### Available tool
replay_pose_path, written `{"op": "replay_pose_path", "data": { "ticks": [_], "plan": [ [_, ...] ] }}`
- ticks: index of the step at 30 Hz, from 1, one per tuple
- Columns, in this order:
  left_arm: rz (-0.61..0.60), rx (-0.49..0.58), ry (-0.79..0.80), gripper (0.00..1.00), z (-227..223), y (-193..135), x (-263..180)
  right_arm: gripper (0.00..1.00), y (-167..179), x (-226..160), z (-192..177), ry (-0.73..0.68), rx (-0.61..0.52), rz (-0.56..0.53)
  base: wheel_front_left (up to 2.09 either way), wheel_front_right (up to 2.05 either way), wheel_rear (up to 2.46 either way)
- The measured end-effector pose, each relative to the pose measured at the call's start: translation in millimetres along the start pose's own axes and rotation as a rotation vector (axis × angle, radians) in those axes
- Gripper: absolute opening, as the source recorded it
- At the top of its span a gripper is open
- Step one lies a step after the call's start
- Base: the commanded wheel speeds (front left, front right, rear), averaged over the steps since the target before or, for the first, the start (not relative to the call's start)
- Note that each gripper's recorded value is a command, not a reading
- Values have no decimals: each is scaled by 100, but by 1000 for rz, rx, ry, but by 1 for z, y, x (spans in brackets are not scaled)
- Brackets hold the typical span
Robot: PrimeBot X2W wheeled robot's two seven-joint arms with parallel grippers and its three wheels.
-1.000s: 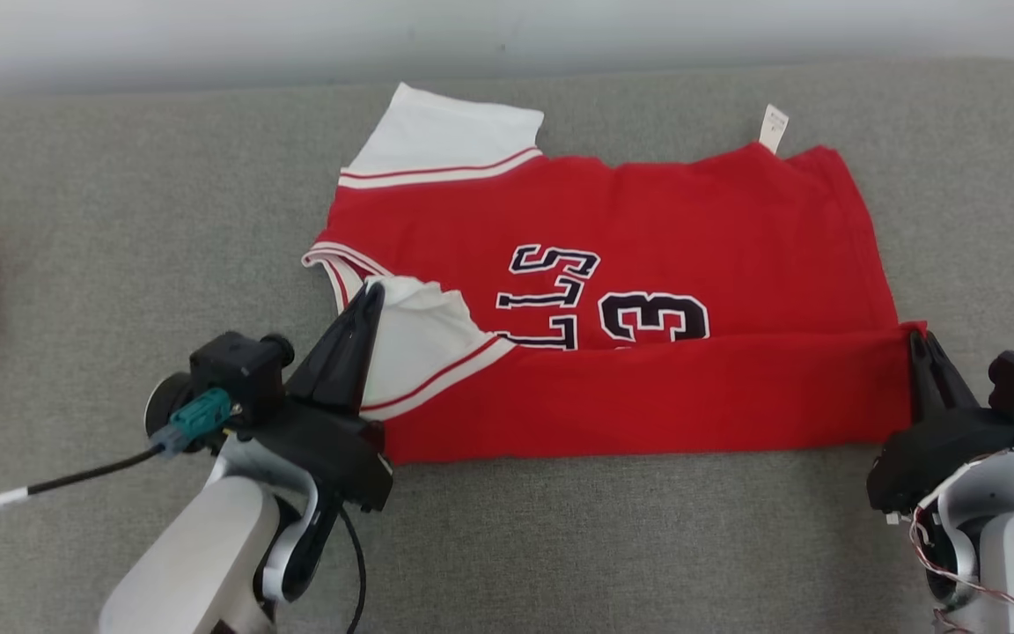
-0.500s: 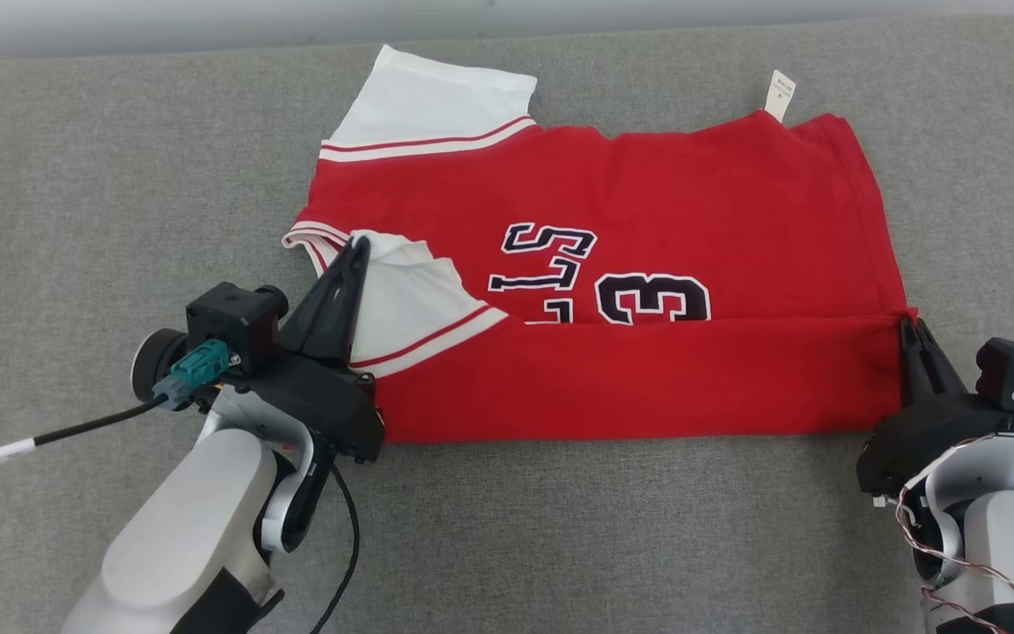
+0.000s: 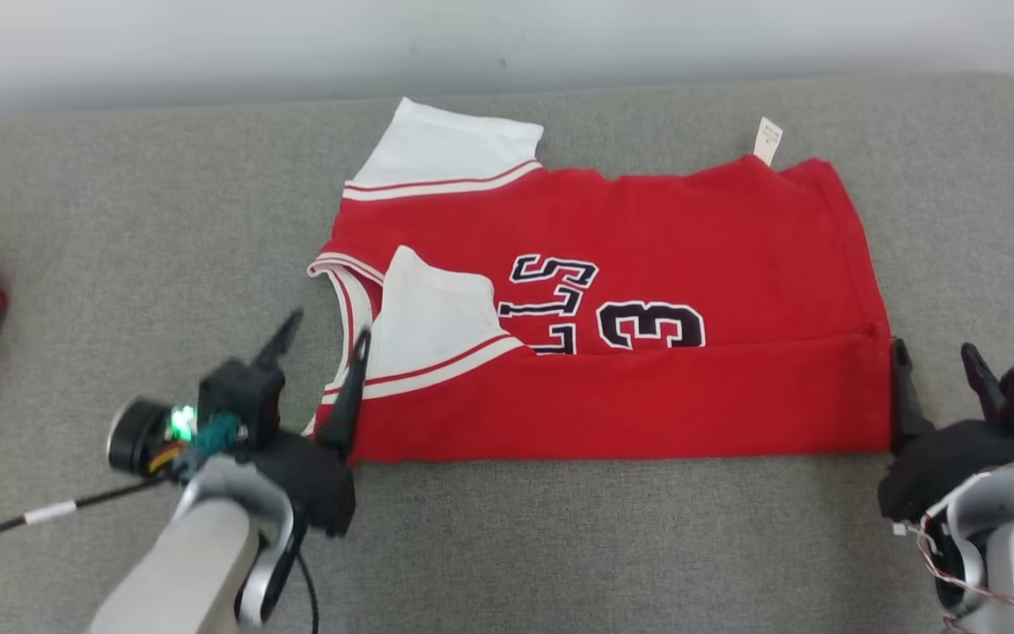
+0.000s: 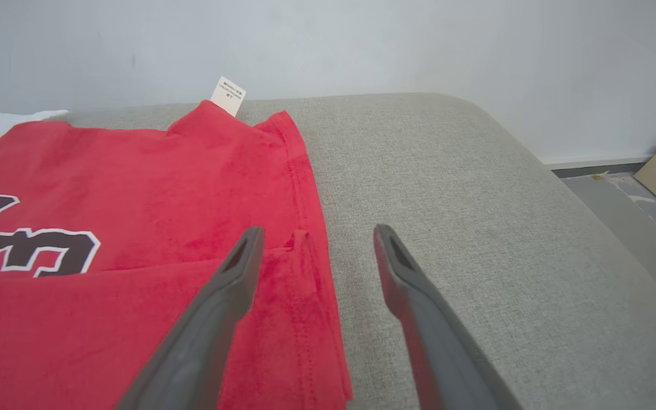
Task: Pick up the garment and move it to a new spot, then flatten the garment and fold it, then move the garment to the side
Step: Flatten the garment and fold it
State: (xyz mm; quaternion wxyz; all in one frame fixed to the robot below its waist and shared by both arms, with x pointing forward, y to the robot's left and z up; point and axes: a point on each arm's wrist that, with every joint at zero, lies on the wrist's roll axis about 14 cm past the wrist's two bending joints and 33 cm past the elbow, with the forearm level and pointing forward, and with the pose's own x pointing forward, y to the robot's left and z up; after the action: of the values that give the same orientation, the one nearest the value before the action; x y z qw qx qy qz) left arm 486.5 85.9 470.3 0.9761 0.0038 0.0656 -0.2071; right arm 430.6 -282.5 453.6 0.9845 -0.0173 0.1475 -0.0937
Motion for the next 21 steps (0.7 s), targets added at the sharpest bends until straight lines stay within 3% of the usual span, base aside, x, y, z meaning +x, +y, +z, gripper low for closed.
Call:
{"op": "replay_pose_path", "data": {
  "ticks": [6, 14, 16, 17, 18, 19, 21],
  "plan": [
    [36, -36, 158, 100, -37, -2, -35, 100, -10, -21, 4, -4, 20, -23, 0, 0, 0],
    [106, -61, 310, 100, -70, 5, -41, 100, -7, -29, -5, 30, 40, -25, 0, 0, 0],
    [117, -74, 345, 90, -78, 4, -41, 100, -5, -29, -8, 40, 42, -22, 0, 0, 0],
    [125, -83, 357, 60, -81, 5, -40, 100, -5, -29, -9, 46, 44, -21, 0, 0, 0],
    [130, -93, 374, 42, -85, 4, -41, 100, -4, -29, -11, 50, 46, -21, 0, 0, 0],
    [125, -96, 389, 0, -88, 3, -41, 100, -5, -29, -13, 56, 47, -23, 0, 0, 0],
    [119, -106, 403, 0, -90, 0, -41, 100, -6, -29, -16, 65, 49, -28, 0, 0, 0]
  ]
}}
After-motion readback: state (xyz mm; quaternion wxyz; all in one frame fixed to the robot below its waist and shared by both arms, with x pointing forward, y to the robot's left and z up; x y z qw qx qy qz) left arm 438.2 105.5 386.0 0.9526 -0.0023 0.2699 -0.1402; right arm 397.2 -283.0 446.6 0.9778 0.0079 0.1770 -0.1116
